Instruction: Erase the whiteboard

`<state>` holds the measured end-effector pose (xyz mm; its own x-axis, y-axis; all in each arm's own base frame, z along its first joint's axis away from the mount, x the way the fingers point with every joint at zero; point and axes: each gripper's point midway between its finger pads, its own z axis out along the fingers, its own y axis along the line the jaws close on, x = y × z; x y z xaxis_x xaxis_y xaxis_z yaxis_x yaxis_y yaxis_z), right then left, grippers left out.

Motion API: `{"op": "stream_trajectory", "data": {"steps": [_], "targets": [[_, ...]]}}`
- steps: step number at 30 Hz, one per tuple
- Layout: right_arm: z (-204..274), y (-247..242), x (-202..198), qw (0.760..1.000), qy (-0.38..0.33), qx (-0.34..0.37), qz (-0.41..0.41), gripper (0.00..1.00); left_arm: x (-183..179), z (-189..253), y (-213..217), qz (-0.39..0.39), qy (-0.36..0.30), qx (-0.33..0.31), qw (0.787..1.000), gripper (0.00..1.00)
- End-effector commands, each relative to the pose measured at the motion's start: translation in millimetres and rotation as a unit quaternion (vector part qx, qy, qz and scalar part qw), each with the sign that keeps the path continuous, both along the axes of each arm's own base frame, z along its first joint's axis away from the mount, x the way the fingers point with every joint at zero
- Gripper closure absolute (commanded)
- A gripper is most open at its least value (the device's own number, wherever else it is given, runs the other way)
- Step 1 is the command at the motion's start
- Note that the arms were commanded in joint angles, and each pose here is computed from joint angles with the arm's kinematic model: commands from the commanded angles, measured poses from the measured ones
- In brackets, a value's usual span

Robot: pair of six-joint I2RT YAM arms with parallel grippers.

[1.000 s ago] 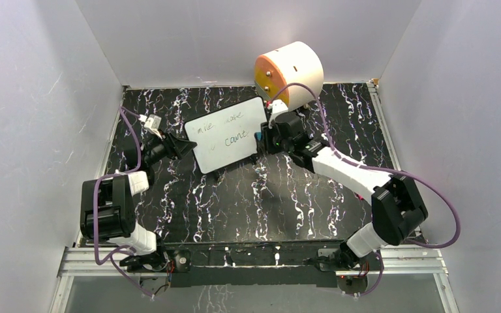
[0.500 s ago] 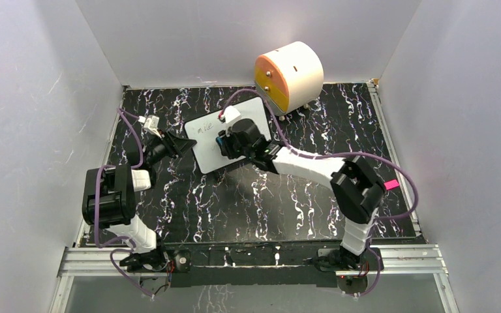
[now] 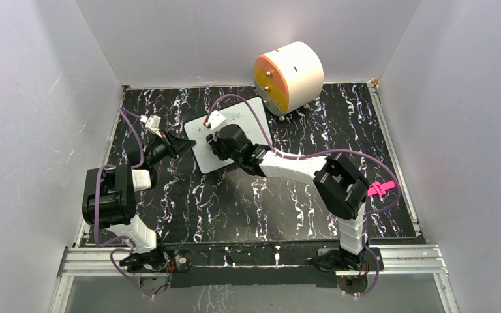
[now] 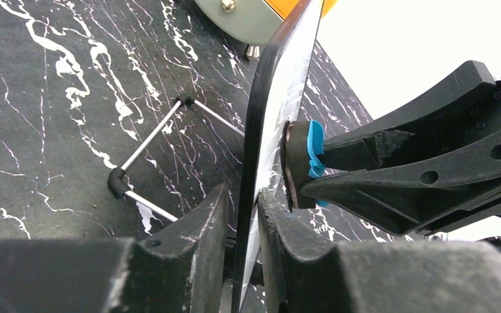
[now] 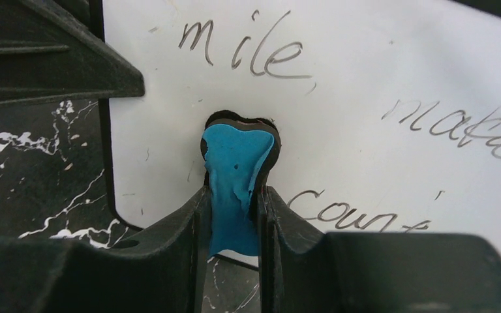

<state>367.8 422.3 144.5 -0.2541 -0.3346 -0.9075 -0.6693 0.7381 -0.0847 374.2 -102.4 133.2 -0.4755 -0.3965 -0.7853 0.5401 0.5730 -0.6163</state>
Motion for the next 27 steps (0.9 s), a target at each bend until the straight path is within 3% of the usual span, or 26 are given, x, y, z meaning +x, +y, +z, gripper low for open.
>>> {"op": "stream_trajectory", "data": {"steps": [1, 6, 16, 27], "targets": [[15.5, 12.3, 9.4, 0.997, -0.073, 0.001, 0.006, 0.8, 2.1, 9.8, -4.2, -0.017, -0.025, 0.014, 0.999, 0.84], [-7.3, 14.8, 6.4, 0.994, -0.101, -0.033, 0.028, 0.82, 0.0, 8.0, -7.6, -0.024, -0.02, 0.017, 0.999, 1.0], [-37.0, 0.3, -4.9, 0.991, -0.113, -0.06, 0.047, 0.85, -1.4, 6.2, -8.7, -0.029, -0.019, 0.026, 0.999, 1.0], [8.9, -22.6, 31.6, 0.992, -0.129, -0.006, 0.015, 0.85, -3.1, 8.6, -9.7, -0.042, -0.027, 0.038, 0.998, 1.0]]}}
